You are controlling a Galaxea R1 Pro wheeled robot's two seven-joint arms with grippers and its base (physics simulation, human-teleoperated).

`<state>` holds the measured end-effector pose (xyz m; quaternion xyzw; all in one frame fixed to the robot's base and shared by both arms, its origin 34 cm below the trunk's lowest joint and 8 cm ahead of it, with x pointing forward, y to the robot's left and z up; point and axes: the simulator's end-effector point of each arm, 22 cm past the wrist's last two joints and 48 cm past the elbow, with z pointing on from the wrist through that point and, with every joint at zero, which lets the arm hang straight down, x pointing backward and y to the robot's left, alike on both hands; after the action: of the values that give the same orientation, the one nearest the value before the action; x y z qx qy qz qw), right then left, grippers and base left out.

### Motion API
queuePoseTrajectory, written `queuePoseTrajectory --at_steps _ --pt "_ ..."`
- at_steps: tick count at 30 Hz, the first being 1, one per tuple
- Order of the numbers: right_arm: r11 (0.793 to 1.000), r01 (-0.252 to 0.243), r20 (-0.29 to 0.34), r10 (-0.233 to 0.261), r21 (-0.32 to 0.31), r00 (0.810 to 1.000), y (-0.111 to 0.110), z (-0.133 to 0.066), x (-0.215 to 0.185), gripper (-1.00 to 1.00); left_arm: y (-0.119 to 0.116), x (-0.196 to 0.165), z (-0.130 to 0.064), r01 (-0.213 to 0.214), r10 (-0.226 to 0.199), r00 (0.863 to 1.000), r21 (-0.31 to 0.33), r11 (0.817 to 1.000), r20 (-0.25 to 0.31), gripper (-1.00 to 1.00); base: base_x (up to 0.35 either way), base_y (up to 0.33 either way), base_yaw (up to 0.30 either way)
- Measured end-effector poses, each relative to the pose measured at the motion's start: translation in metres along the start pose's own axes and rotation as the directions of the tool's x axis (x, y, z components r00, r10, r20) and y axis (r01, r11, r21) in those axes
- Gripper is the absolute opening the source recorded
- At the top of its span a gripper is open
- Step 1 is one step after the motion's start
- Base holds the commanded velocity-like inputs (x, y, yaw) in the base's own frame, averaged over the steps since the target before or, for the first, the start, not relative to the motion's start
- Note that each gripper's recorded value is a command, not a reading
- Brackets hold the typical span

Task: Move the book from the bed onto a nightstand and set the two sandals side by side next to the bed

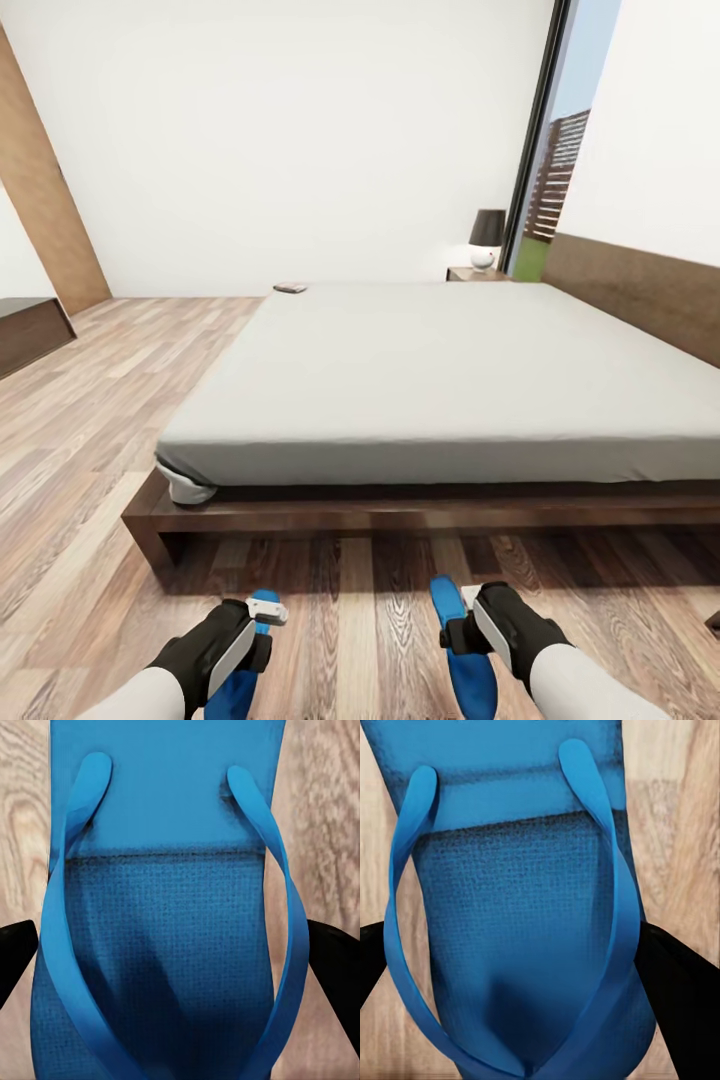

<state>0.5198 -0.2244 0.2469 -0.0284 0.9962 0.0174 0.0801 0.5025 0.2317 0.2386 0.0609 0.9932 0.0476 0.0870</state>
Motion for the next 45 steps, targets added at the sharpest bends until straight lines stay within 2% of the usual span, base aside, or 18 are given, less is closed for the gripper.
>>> queuePoseTrajectory --at_steps 6,11,20,45 --pt "1.0 0.002 0.019 -0.003 0.01 1.0 -0.001 -0.006 -0.032 -1.0 -0.002 0.006 0.009 -0.003 0.003 1.0 0.003 1.0 -0.02 -1.0 0.0 0.0 0.0" --pt "1.0 0.001 0.016 -0.001 0.013 1.0 -0.002 -0.002 -0.039 -1.0 -0.004 0.008 0.015 -0.006 0.006 0.999 0.007 1.0 -0.031 -1.0 0.0 0.0 0.0" --pt "1.0 -0.001 -0.017 0.001 0.013 1.0 -0.002 0.013 -0.03 -1.0 -0.001 -0.013 0.02 -0.005 0.005 1.0 0.006 1.0 -0.022 -1.0 0.0 0.0 0.0" --pt "1.0 -0.005 -0.108 0.006 0.004 0.994 -0.005 0.056 0.004 -1.0 -0.008 0.019 0.058 -0.021 0.023 0.994 0.014 1.0 -0.106 -1.0 0.0 0.0 0.0"
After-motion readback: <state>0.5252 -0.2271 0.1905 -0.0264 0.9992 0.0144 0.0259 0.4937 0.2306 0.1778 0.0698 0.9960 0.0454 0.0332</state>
